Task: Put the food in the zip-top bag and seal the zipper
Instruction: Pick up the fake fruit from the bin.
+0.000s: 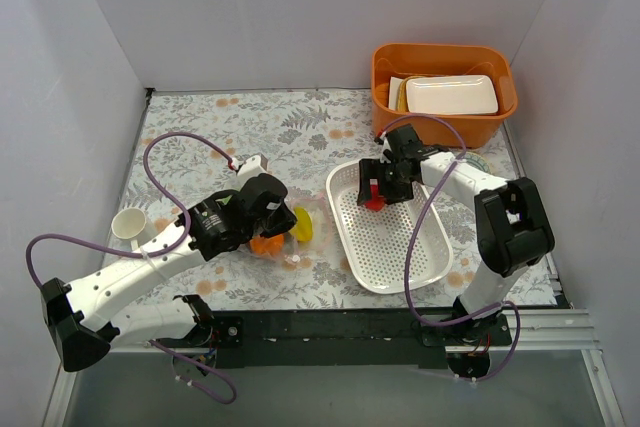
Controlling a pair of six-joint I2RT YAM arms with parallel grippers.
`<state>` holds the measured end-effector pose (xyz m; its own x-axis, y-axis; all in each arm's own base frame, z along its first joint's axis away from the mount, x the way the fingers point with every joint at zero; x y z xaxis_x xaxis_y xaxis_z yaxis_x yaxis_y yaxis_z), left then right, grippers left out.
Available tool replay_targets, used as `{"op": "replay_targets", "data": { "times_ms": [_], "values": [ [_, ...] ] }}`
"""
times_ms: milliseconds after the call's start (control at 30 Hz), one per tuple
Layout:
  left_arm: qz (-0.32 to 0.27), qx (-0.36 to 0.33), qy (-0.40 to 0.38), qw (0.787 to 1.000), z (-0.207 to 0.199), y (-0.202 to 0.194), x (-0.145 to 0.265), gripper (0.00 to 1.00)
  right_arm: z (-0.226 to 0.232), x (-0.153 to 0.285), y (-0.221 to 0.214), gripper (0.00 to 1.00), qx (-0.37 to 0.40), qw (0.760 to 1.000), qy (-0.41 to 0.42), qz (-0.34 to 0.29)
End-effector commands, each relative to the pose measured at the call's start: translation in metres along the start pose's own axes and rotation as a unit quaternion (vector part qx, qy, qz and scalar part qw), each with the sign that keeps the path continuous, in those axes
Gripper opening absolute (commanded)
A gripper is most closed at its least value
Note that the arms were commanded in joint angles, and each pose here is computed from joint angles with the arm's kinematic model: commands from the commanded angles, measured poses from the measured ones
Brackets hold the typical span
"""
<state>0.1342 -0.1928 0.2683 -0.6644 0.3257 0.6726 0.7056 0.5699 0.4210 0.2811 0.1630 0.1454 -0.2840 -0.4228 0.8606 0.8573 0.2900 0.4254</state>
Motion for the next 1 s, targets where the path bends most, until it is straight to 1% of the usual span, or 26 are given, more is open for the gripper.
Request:
{"op": "replay_targets", "data": {
  "times_ms": [0, 100, 333, 433, 600, 733, 967],
  "values": [
    [-0.006, 0.000, 0.000, 1.000, 0.002, 0.002, 0.000, 0.00, 0.001, -0.007, 0.000, 0.96, -0.001, 1.000, 0.017, -0.002],
    [-0.006, 0.000, 0.000, 1.000, 0.002, 0.002, 0.000, 0.00, 0.006, -0.005, -0.002, 0.93, 0.004, 0.999, 0.035, 0.000],
    [-0.003, -0.002, -0.001, 1.000, 0.000, 0.001, -0.002, 0.00, 0.005, 0.006, -0.007, 0.96, 0.012, 1.000, 0.006, -0.005],
    [0.000, -0.003, 0.001, 1.000, 0.000, 0.001, -0.003, 0.00, 0.003, 0.011, -0.003, 0.98, 0.018, 1.000, -0.018, -0.011],
    [0.000, -0.001, -0.002, 1.000, 0.000, 0.001, -0.002, 0.00, 0.001, 0.017, 0.014, 0.98, 0.045, 0.997, -0.041, -0.040],
    [-0.002, -0.001, -0.002, 1.000, 0.000, 0.002, 0.000, 0.00, -0.004, 0.013, 0.026, 0.98, 0.067, 0.995, -0.061, -0.038],
    [-0.002, -0.001, 0.000, 1.000, 0.001, 0.002, 0.001, 0.00, -0.005, 0.001, 0.037, 0.98, 0.090, 0.995, -0.042, -0.030]
  ]
}}
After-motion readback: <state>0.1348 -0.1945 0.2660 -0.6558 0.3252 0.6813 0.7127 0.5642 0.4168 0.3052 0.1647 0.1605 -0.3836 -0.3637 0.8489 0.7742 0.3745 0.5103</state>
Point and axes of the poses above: each gripper's point midway between its finger pads, its own x axis back along the fingers, its own z axis along the line the jaws close on, y = z × x, the point moved 10 cm from there along x, back along the fingers, and after that the axes turned 12 degrees about x, right-handed, at the moved point
